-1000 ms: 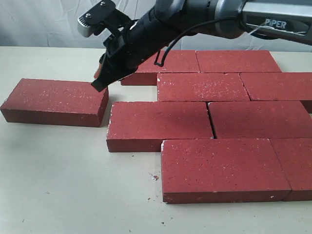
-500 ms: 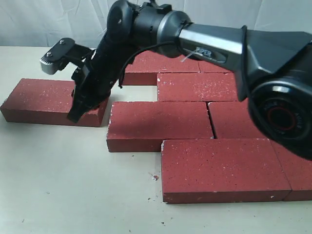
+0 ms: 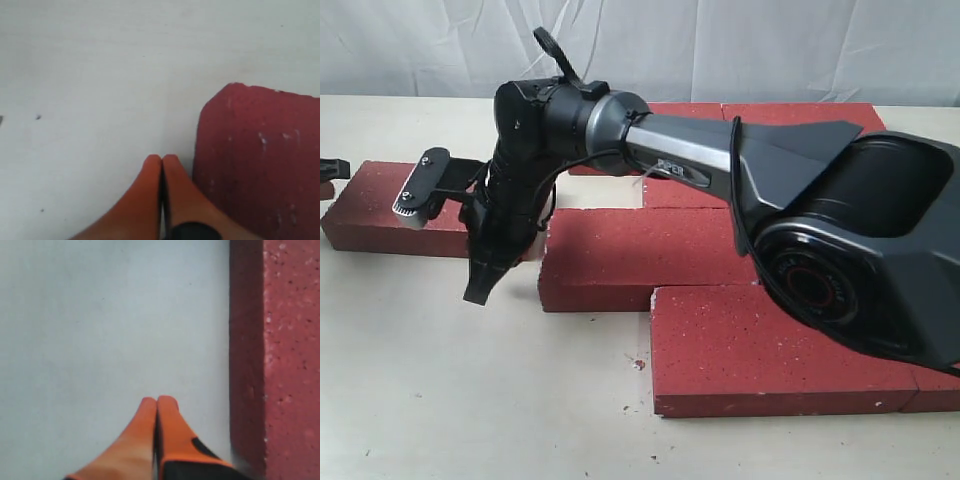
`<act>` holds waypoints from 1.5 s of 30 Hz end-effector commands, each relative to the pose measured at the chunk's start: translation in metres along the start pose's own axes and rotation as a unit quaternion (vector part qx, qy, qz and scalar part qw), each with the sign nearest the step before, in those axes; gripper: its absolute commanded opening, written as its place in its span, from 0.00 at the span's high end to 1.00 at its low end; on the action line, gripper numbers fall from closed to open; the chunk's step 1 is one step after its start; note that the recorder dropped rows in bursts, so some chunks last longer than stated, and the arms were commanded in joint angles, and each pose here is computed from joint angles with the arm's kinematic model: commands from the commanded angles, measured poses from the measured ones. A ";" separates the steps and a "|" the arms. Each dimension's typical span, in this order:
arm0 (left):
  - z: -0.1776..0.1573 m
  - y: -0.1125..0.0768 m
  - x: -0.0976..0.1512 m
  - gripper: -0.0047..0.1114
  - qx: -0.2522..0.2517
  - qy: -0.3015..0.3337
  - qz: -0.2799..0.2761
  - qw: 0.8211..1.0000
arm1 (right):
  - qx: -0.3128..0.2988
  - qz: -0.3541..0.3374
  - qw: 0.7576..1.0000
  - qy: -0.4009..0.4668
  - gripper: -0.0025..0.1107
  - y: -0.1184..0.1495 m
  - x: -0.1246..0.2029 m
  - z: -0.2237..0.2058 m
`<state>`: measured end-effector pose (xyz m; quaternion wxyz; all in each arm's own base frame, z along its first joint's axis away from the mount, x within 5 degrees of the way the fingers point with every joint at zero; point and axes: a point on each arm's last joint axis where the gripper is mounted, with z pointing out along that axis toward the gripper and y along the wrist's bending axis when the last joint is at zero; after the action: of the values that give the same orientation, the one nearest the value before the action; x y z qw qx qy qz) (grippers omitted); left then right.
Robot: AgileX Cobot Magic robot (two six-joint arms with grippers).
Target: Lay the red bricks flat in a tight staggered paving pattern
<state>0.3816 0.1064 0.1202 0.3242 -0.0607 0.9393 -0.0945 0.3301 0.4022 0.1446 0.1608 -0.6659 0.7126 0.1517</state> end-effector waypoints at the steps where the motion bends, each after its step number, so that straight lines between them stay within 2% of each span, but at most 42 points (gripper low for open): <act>1: 0.006 -0.004 -0.001 0.96 0.046 -0.020 0.003 0.999 | 0.036 -0.011 0.999 -0.011 0.99 -0.006 -0.004 -0.002; 5: 0.007 -0.004 -0.001 0.96 0.047 -0.024 0.008 0.999 | 0.082 -0.005 0.997 -0.012 0.99 -0.015 -0.003 -0.001; 15: 0.007 -0.010 -0.001 0.96 0.077 -0.023 0.006 0.997 | 0.121 -0.015 0.993 0.010 0.99 -0.022 0.001 -0.002; 25: 0.006 -0.012 -0.002 0.96 0.092 -0.029 0.010 0.995 | 0.126 -0.012 0.992 0.007 0.99 -0.023 0.000 -0.002; 27: 0.006 -0.015 -0.003 0.96 0.111 -0.039 0.009 0.993 | 0.128 -0.013 0.992 0.003 0.99 -0.022 -0.003 -0.012; 31: 0.012 -0.014 0.000 0.96 0.112 -0.037 -0.003 0.993 | 0.154 0.021 0.988 -0.004 0.99 -0.024 -0.010 -0.063; 32: 0.013 -0.013 0.000 0.96 0.111 -0.037 -0.002 0.993 | 0.152 0.036 0.988 0.002 0.99 -0.027 -0.006 -0.071; 34: 0.012 -0.011 0.000 0.96 0.101 -0.039 -0.004 0.994 | 0.107 0.063 0.992 0.013 0.99 -0.028 0.002 -0.076; 36: 0.010 -0.002 -0.001 0.96 0.085 -0.042 -0.011 0.995 | 0.039 0.029 0.998 0.027 0.99 -0.022 0.010 -0.066; 37: 0.008 0.004 0.000 0.96 0.078 -0.044 -0.018 0.996 | 0.025 0.015 0.999 0.027 0.99 -0.021 0.011 -0.059; 41: 0.009 0.010 0.003 0.96 0.077 -0.044 -0.037 0.995 | 0.043 0.005 0.999 0.010 0.99 -0.030 0.014 -0.034; 45: 0.020 -0.002 0.009 0.96 0.123 -0.033 -0.035 0.991 | 0.059 0.008 0.998 -0.005 0.99 -0.035 0.016 -0.018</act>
<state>0.3846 0.1094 0.1063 0.3601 -0.0643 0.9110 -0.1906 0.3582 0.3757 0.1601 0.1799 -0.6533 0.7265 0.1146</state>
